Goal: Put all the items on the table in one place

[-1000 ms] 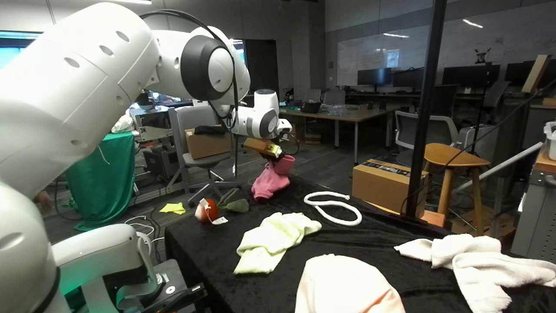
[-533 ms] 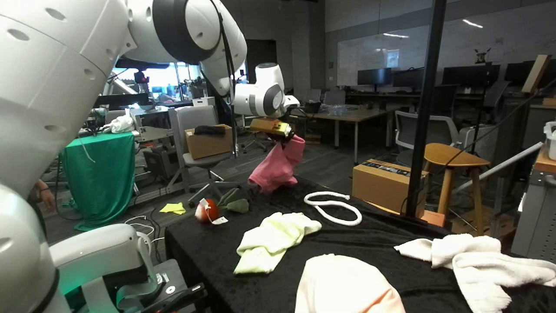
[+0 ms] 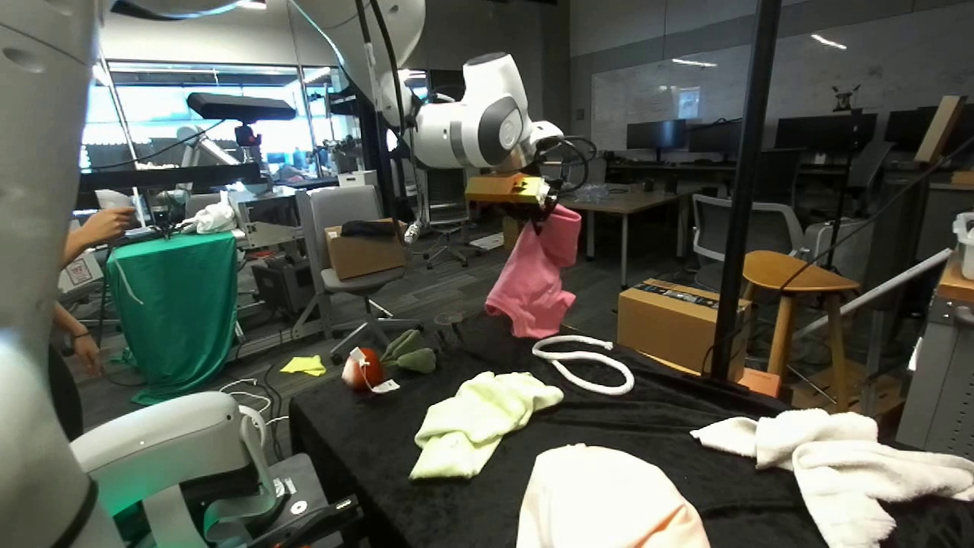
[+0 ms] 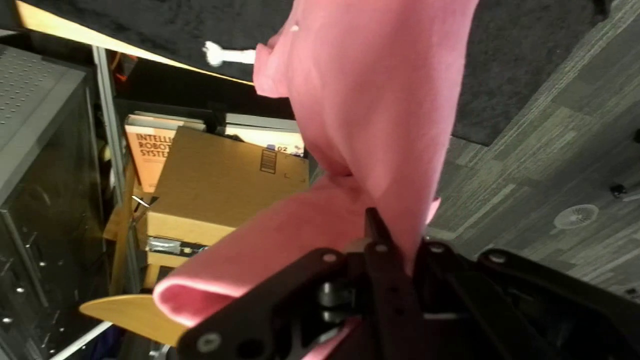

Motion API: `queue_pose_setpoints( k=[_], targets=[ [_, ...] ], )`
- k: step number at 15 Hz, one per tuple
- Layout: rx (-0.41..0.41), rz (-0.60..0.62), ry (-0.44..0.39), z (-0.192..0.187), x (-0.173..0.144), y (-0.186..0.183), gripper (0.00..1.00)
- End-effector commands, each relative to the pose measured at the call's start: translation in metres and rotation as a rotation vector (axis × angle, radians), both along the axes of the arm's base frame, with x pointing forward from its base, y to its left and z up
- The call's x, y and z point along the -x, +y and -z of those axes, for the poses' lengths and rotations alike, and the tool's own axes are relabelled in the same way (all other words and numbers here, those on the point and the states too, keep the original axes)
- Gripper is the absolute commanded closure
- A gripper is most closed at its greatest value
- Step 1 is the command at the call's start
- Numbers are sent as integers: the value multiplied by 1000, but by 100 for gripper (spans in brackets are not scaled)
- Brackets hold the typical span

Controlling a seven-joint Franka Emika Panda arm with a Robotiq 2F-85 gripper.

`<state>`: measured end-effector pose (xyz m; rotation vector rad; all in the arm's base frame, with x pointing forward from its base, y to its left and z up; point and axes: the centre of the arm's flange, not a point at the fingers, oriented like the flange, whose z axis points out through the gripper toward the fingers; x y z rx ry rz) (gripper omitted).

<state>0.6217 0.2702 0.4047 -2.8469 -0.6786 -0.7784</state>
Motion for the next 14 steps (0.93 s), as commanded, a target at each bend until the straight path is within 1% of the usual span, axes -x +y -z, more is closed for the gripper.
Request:
queue_pose_setpoints(
  k=[1,4,8,9,11,14],
  targets=[
    [23,31,-61,-6,17,-57,93],
    [48,57,-74,7,12,-85,93],
    [71,69,-65,26,13,-108,91],
    [73,71,-61,28,15,-111,68],
    [76,68,-55,35,17,-116,67],
    [78,60,-51,36,22,-119,46]
  ],
)
